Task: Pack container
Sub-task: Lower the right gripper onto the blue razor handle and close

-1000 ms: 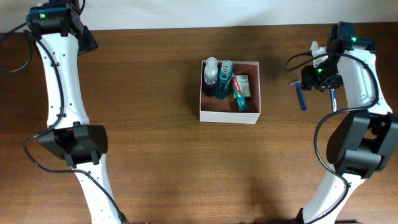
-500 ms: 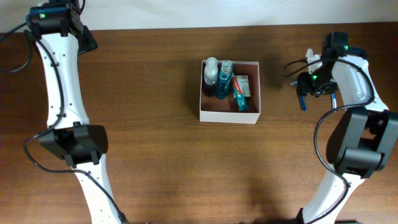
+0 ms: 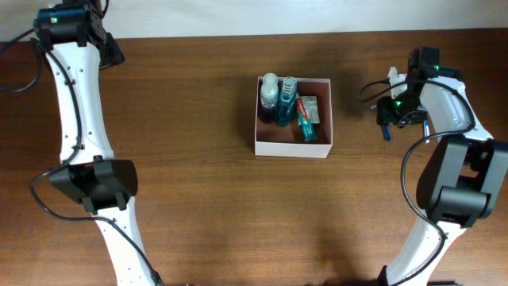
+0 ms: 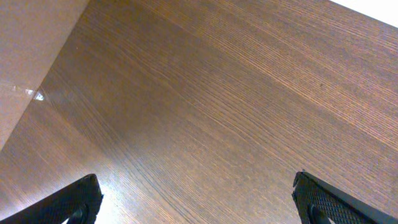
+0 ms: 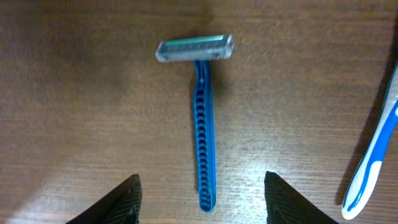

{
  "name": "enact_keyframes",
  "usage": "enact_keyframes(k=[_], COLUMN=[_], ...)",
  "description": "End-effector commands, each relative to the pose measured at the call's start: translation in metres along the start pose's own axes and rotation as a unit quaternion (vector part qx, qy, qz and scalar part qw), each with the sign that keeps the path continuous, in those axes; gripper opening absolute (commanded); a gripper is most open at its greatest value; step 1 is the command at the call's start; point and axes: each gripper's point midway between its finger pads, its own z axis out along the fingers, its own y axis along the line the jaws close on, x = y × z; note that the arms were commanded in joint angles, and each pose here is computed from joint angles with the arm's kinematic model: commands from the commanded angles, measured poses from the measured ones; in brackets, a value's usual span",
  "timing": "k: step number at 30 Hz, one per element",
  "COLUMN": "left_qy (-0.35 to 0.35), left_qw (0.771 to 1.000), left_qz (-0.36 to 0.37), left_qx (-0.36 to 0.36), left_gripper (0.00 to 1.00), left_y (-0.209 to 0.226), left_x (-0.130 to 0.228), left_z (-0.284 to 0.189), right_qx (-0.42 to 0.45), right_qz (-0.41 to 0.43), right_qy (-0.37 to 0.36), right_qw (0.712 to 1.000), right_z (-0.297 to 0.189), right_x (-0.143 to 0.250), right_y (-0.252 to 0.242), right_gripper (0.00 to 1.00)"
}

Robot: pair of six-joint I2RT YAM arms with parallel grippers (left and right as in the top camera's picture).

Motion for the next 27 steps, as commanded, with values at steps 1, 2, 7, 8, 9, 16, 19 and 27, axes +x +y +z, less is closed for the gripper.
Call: enact_keyframes(k=[1, 2, 7, 8, 9, 16, 19, 27], left_qy=[0.005, 0.005, 0.005, 0.006, 0.005, 0.005, 0.005, 0.005], left_qw=[1.000, 1.000, 1.000, 1.000, 1.000, 1.000, 1.000, 1.000], left_qz=[-0.005, -0.005, -0.005, -0.005, -0.005, -0.005, -0.005, -0.005], left_qx=[-0.001, -0.001, -0.001, -0.001, -0.001, -0.001, -0.001, -0.001], left_gripper=[0.99, 0.99, 0.99, 0.99, 0.99, 0.99, 0.99, 0.99], left_y=[0.001, 0.001, 0.001, 0.001, 0.001, 0.001, 0.001, 0.001], left_x=[0.002, 0.002, 0.002, 0.002, 0.002, 0.002, 0.002, 0.002], left_z=[0.005, 0.005, 0.005, 0.005, 0.005, 0.005, 0.005, 0.005], right_qx=[-0.005, -0.005, -0.007, -0.009, -0.009, -0.014, -0.010, -0.006], right_qz=[0.012, 0.012, 0.014, 0.014, 0.018, 0.029, 0.029, 0.029], right_qy=[0.000, -0.001, 0.010, 0.015, 0.021, 0.042, 0.043, 0.046], right_qw=[1.000, 1.000, 1.000, 1.000, 1.000, 0.999, 0.999, 0.999], right_z=[0.005, 0.005, 0.015, 0.019, 0.023, 0.037, 0.037, 0.040], right_x=[0.000, -0.001, 0.003, 0.005, 0.007, 0.015, 0.015, 0.016], right_y=[0.004, 0.004, 0.004, 0.005, 0.005, 0.006, 0.005, 0.004], right_gripper=[0.58, 0.58, 0.58, 0.58, 0.58, 0.58, 0.58, 0.57])
